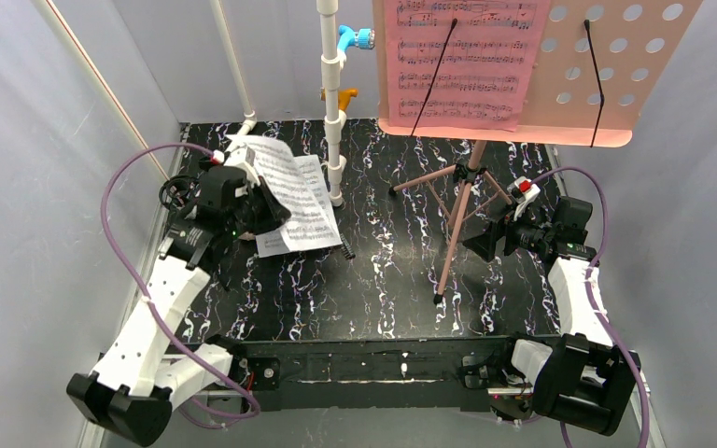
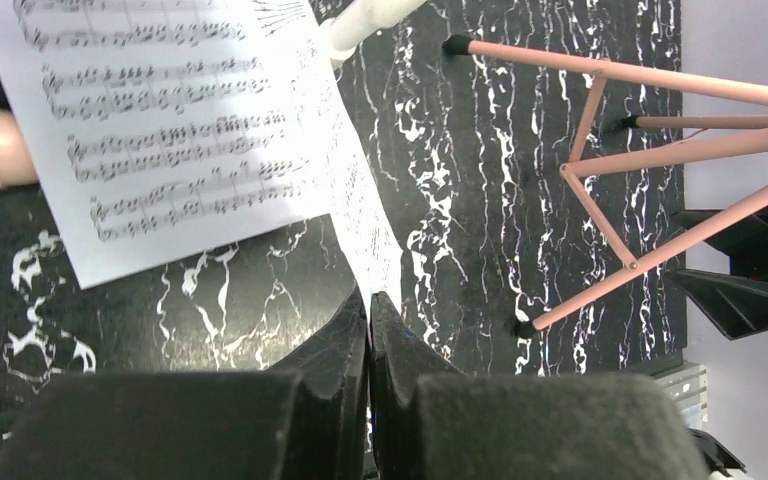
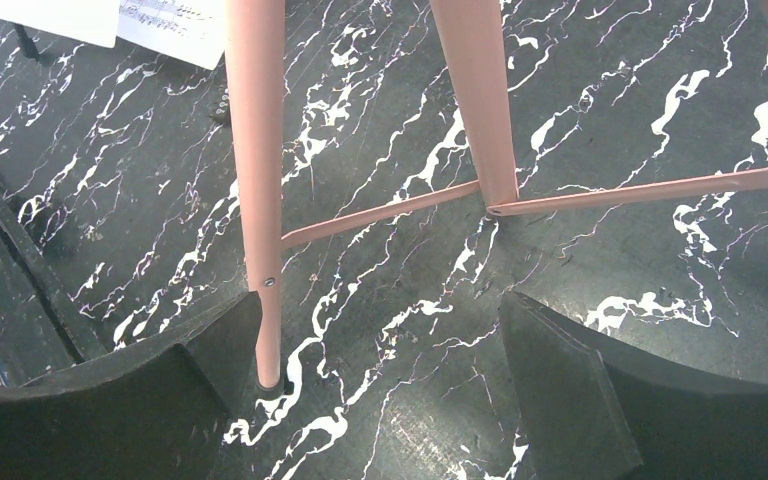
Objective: Pack up the instrument practice props
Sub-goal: Place the sheet music at the center of the board.
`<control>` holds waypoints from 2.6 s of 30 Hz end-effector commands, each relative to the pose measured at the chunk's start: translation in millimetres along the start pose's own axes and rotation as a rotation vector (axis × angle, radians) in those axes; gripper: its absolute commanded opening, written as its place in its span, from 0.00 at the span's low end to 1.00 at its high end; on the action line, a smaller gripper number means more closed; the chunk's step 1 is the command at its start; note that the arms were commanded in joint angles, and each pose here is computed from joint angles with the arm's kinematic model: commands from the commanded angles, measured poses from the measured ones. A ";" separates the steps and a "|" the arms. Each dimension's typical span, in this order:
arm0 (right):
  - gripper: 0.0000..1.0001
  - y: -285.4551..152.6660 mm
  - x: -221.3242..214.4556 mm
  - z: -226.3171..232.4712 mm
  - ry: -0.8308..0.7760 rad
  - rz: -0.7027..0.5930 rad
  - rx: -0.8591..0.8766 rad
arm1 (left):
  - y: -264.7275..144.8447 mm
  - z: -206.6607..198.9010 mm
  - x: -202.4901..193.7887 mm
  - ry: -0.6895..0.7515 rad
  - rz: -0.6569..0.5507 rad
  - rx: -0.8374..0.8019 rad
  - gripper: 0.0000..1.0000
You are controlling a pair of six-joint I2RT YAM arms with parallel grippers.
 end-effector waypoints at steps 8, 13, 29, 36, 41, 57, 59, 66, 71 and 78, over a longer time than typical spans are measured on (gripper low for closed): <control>0.98 -4.7 14.5 -1.3 -0.064 -0.026 -0.015 | 50.3 21.1 31.2 -0.082 0.070 0.008 0.00; 0.98 -4.6 13.7 -1.7 -0.065 -0.024 -0.017 | 72.2 39.3 31.9 -0.084 0.095 0.061 0.00; 0.98 -3.9 12.2 -2.8 -0.060 -0.020 -0.017 | 85.8 77.1 22.3 -0.021 0.123 0.230 0.00; 0.98 -3.8 12.0 -2.9 -0.061 -0.019 -0.017 | 84.6 83.2 20.2 0.003 0.133 0.262 0.09; 0.98 -3.9 12.0 -2.8 -0.062 -0.019 -0.017 | 82.5 85.7 21.5 0.016 0.127 0.281 0.13; 1.00 -4.1 11.8 -3.2 -0.064 -0.017 -0.021 | 57.7 87.5 26.5 0.019 0.070 0.332 0.57; 1.00 -4.1 11.7 -3.4 -0.064 -0.016 -0.022 | 51.5 85.4 28.1 0.022 0.053 0.328 0.71; 1.00 -4.0 11.0 -3.8 -0.064 -0.013 -0.024 | 24.8 78.2 32.2 0.023 -0.013 0.309 0.98; 1.00 -4.2 10.4 -3.9 -0.066 -0.011 -0.026 | 7.9 75.4 31.2 0.016 -0.039 0.305 0.98; 1.00 -5.3 10.3 -2.8 -0.075 -0.009 -0.027 | -14.6 72.0 27.4 0.056 -0.050 0.286 0.98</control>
Point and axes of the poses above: each gripper's point midway between its finger pads, its own y axis out along the fingers, its own z axis along the line the jaws close on, x = y × z, the point moved 4 cm from there along -y, back along the fingers, and after that the axes turned 6 degrees about -y, right-handed, at the moved point
